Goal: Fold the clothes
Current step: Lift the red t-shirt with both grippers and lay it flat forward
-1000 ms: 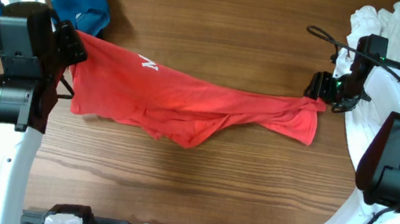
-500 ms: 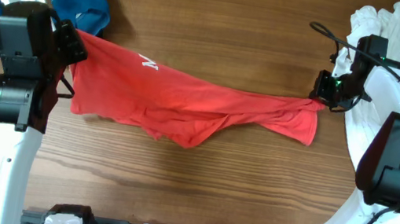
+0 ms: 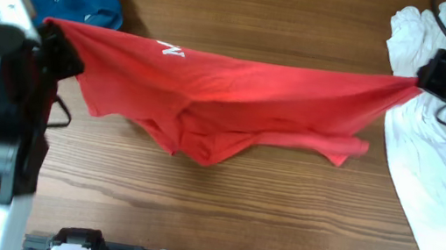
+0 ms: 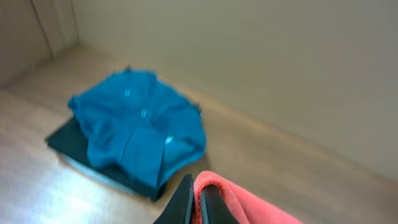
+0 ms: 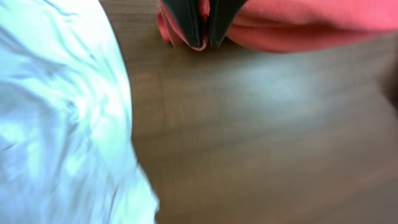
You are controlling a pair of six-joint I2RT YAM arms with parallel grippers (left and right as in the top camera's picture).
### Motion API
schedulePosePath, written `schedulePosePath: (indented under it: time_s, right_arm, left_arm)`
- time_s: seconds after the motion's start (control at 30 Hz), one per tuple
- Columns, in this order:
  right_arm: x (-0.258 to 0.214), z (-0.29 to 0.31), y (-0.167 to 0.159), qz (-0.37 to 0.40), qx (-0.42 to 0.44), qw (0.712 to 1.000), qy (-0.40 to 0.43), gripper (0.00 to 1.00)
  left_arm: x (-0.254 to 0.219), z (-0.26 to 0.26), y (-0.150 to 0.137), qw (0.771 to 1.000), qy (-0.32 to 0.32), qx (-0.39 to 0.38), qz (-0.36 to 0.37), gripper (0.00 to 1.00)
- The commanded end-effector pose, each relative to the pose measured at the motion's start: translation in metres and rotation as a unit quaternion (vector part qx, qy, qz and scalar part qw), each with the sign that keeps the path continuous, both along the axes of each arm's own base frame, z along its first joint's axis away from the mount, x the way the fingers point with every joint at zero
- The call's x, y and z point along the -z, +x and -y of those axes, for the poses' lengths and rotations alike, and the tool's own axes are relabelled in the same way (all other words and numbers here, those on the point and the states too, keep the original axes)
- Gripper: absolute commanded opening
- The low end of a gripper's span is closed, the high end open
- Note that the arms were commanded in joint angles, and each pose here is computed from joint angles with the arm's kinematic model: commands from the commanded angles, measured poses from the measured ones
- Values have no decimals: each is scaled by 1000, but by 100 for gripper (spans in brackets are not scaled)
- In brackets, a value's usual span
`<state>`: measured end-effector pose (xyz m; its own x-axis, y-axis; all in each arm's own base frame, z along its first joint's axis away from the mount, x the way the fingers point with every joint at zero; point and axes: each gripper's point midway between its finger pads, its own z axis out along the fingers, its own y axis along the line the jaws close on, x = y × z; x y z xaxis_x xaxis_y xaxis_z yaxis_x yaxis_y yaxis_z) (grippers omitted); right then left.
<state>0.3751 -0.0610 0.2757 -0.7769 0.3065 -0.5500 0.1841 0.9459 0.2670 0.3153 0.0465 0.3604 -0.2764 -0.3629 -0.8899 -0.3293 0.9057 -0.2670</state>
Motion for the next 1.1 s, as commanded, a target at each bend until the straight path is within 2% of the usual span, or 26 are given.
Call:
schedulePosePath:
  time_s: [0.0, 0.1, 0.27, 0.43, 0.53, 0.67, 0.8, 0.9, 1.07]
  right_arm:
    - [-72, -6, -37, 96, 20, 995, -24, 4]
    - [-138, -20, -100, 195, 38, 979, -51, 4]
    - [-182, -21, -171, 227, 80, 965, -101, 4]
    - [-227, -25, -229, 271, 106, 947, -140, 4]
    - [-242, -26, -246, 293, 113, 937, -152, 4]
    - [-235, -21, -236, 271, 115, 944, -153, 4]
    - [-210, -16, -192, 201, 82, 966, -138, 4]
    - [-186, -16, -146, 148, 34, 982, -116, 4]
    - [-130, 0, -76, 44, 8, 995, -84, 4]
  left_arm:
    - [-50, -4, -35, 996, 4, -14, 89, 4]
    - [-94, 10, -76, 986, 0, 19, 166, 4]
    - [-139, 22, -119, 976, 0, 46, 214, 4]
    - [-174, 31, -163, 970, 0, 63, 234, 4]
    - [-174, 31, -170, 971, 1, 62, 229, 4]
    - [-161, 26, -157, 979, -1, 50, 195, 4]
    - [-136, 20, -119, 991, -4, 39, 127, 4]
    - [-106, 17, -73, 998, -12, 38, 55, 4]
    - [-49, 13, -5, 998, -23, 37, -55, 4]
